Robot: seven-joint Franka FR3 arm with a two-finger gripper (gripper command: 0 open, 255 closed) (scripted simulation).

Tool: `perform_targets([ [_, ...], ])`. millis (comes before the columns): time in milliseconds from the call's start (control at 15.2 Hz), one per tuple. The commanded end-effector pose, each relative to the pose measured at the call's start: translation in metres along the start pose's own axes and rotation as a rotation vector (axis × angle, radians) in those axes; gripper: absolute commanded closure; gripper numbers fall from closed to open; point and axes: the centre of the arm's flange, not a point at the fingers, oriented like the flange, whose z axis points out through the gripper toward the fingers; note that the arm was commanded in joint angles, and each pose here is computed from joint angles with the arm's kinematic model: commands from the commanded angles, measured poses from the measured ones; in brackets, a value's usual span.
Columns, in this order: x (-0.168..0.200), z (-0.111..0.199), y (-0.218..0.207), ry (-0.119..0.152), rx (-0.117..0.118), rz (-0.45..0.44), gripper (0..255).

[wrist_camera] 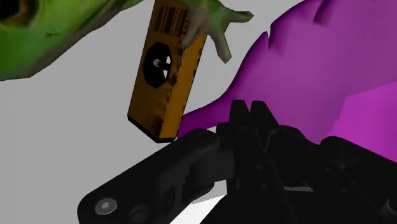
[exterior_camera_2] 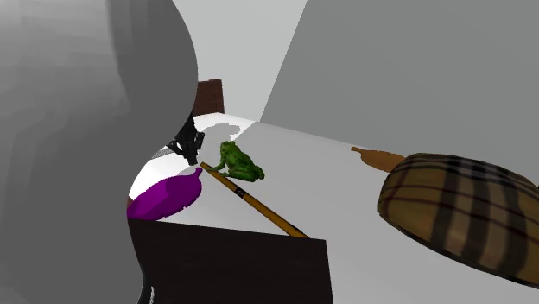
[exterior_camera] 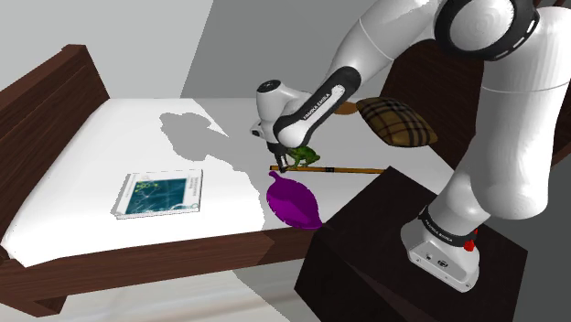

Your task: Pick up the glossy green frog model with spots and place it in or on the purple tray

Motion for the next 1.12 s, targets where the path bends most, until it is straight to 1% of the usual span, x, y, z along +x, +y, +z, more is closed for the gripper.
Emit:
perform_targets([
  [0, 0.013, 0.002, -0.023, 0.0, 0.0, 0.001, 255],
  [66, 0.021, 0.001, -0.034, 0.0, 0.0, 0.001, 255],
  [132, 0.013, 0.0, -0.021, 0.0, 0.0, 0.0, 255],
  [198, 0.013, 0.0, -0.021, 0.0, 0.0, 0.0, 0],
  [594, -0.06, -0.007, 0.043, 0.091, 0.094, -0.364, 0],
  [660, -0.061, -0.007, 0.045, 0.093, 0.095, -0.371, 0],
  [1056, -0.059, 0.024, 0.041, 0.093, 0.095, -0.371, 0],
])
